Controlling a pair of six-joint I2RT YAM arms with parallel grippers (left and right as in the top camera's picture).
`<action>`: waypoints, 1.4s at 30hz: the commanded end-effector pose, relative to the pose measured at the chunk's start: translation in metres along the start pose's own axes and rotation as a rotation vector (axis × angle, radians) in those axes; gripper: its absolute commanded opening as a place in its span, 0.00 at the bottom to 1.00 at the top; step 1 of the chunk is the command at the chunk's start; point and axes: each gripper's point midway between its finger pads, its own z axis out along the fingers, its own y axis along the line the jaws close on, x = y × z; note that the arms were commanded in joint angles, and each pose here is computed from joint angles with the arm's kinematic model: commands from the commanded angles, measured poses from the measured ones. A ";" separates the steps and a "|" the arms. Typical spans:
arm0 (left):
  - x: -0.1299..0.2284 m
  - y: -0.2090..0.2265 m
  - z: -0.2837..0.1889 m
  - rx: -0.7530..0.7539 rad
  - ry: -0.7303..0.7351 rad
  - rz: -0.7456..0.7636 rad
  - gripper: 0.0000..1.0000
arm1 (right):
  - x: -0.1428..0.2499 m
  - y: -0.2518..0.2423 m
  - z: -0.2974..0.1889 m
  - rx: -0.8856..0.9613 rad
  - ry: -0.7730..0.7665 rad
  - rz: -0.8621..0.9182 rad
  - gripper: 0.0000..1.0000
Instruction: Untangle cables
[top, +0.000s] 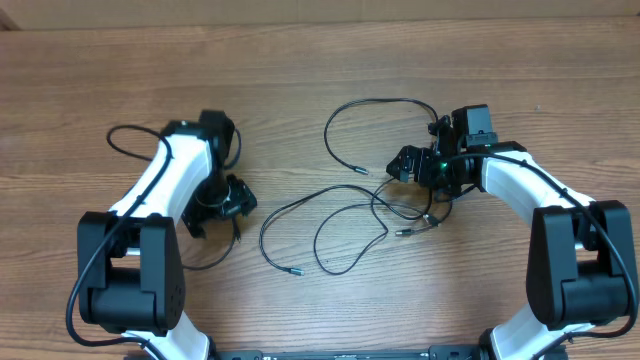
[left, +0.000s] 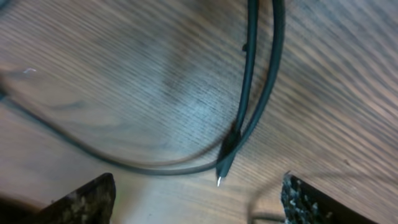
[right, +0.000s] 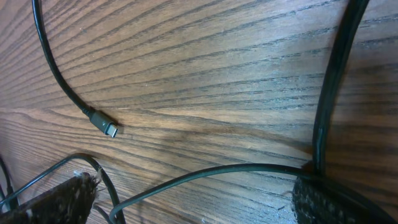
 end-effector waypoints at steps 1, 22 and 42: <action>0.012 -0.004 0.016 0.038 0.031 -0.007 0.79 | 0.001 -0.004 0.002 0.020 0.005 0.004 1.00; 0.034 0.004 0.073 0.075 0.047 0.097 0.58 | 0.001 -0.004 0.002 0.020 0.004 0.003 1.00; 0.024 0.010 0.077 0.038 -0.009 0.098 0.36 | 0.001 -0.004 0.002 0.020 0.004 0.003 1.00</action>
